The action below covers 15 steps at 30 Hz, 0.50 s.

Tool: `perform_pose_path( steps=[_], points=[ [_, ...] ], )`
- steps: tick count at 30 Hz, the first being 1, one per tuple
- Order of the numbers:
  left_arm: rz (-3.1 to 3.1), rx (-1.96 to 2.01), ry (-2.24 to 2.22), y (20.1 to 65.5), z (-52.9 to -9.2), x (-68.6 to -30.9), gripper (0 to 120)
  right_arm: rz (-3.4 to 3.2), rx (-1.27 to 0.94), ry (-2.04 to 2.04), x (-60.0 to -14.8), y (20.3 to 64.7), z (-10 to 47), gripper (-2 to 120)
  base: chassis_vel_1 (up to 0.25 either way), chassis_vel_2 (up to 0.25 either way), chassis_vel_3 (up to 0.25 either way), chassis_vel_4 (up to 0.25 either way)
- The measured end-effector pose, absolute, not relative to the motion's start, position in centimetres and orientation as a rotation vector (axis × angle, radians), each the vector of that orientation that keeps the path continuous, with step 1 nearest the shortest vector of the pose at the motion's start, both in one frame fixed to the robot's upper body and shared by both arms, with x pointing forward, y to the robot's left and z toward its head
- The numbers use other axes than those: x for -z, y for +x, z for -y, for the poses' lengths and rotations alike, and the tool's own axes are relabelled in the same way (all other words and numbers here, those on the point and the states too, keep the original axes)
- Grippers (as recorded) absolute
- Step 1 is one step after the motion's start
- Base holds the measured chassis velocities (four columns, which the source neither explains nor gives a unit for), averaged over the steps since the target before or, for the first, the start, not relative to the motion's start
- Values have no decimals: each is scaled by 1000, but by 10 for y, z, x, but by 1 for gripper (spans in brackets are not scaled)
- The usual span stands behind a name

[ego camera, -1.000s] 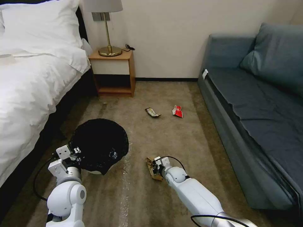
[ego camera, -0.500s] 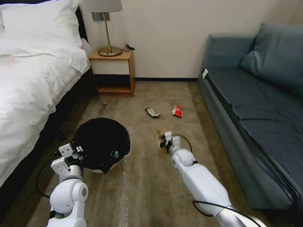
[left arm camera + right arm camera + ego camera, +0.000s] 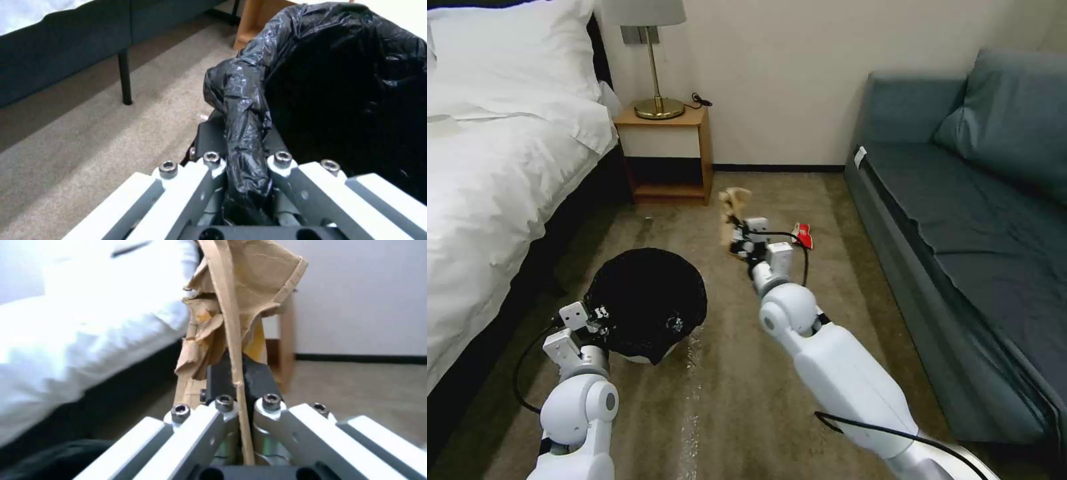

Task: Pick up the trash bin, then pick up the garbage on the floor and place it into the trash bin.

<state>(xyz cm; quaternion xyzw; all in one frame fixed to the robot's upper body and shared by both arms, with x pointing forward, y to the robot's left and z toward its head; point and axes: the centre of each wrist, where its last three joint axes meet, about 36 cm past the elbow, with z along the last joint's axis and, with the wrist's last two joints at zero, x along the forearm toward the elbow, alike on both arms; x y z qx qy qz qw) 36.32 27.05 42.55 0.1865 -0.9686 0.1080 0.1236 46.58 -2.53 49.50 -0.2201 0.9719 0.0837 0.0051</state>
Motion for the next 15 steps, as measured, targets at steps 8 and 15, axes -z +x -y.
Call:
perform_pose_path(
  steps=[8,15],
  points=[
    [2827,-319,535,362,-266,-426,4,-3028,-263,-844,-507,427,-8,0,0,0,0,0],
    [2834,-325,518,363,-261,-428,4,-3073,-282,-1026,-492,416,-20,0,0,0,0,0]
  ],
)
